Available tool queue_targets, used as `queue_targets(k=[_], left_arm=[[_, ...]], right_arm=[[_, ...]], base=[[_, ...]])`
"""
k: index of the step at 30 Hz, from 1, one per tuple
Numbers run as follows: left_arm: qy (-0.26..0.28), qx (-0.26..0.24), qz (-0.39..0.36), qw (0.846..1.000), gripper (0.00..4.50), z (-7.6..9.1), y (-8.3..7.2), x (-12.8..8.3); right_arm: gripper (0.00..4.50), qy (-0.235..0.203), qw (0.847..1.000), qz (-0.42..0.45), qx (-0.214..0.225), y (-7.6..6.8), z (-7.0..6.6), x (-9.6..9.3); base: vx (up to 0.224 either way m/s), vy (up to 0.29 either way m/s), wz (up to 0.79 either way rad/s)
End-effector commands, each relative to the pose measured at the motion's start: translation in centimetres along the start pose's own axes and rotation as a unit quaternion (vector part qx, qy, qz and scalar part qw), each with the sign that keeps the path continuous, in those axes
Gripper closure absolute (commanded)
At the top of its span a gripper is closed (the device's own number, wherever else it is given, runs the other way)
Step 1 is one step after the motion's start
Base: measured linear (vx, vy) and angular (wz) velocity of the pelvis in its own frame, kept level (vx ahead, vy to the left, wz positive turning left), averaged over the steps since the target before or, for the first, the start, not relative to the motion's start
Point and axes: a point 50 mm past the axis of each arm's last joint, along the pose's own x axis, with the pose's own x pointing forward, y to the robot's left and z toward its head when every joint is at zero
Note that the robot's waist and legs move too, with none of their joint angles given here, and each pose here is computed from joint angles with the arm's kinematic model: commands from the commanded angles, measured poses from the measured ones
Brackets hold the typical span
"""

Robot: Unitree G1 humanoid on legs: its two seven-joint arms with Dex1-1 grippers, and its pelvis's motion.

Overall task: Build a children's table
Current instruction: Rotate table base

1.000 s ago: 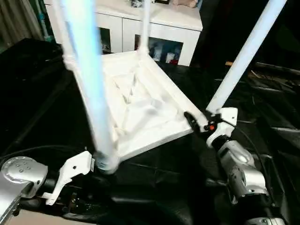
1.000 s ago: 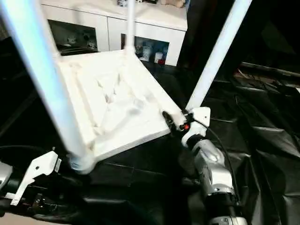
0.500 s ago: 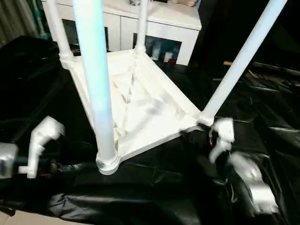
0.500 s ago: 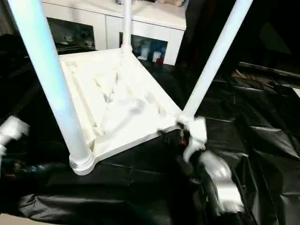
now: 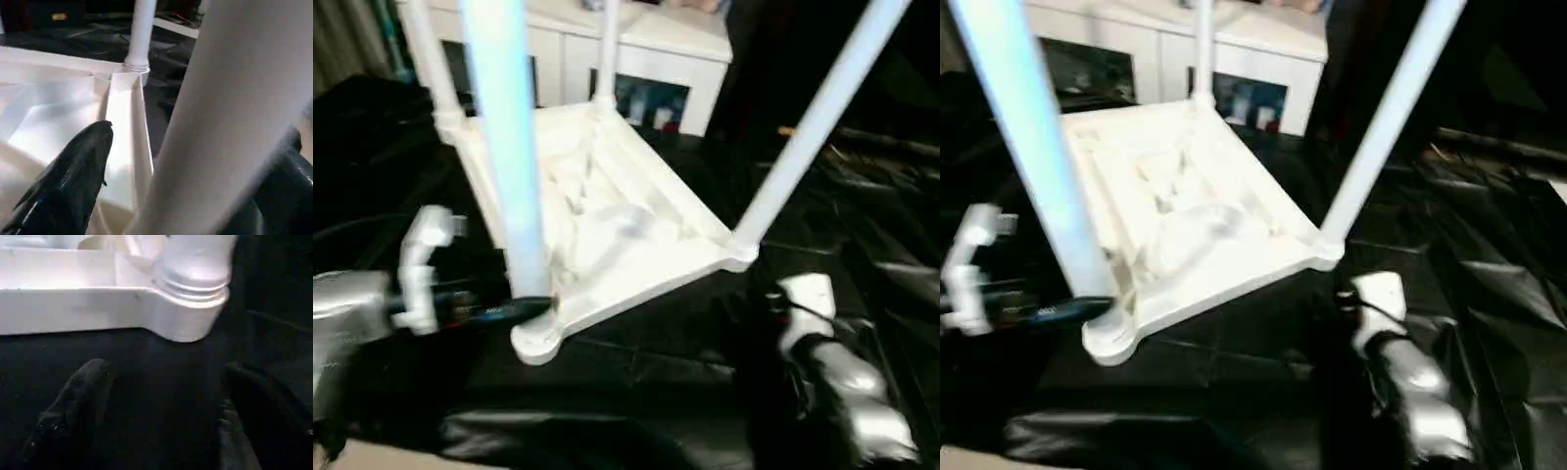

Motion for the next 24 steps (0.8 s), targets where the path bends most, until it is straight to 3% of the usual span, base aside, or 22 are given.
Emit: queue_targets(k=[1, 5, 7, 10, 20, 24], left_arm=[[0.005, 0.014, -0.007, 1.0, 0.11, 0.0, 0.0, 1.0], [-0.024, 0.019, -0.048, 0.998, 0.11, 0.7, -0.4, 3.7], [-0.044, 0.029, -0.078, 0.996, 0.11, 1.2, -1.1, 6.3], [-0.068, 0.038, -0.113, 0.99, 0.11, 1.6, -2.1, 9.7], [-0.091, 0.059, -0.175, 0.979, 0.11, 2.2, -4.5, 17.0], [-0.089, 0.069, -0.152, 0.982, 0.11, 2.4, -4.5, 19.0]], right_arm=[[0.51, -0.005, 1.0, 0.006, -0.01, 0.5, 0.5, 0.7], [0.51, -0.008, 0.999, 0.045, -0.01, 2.6, 0.9, 2.3], [0.51, -0.017, 0.997, 0.074, -0.001, 4.1, 1.4, 3.3], [0.51, -0.019, 0.996, 0.091, -0.002, 5.1, 1.8, 4.3], [0.51, -0.028, 0.994, 0.106, -0.009, 5.8, 2.5, 5.2], [0.51, -0.03, 0.994, 0.106, -0.009, 5.6, 2.5, 5.2]], base=[[0.0, 0.0, 0.0], [0.0, 0.0, 0.0], [0.0, 0.0, 0.0], [0.0, 0.0, 0.0], [0.0, 0.0, 0.0], [0.0, 0.0, 0.0]])
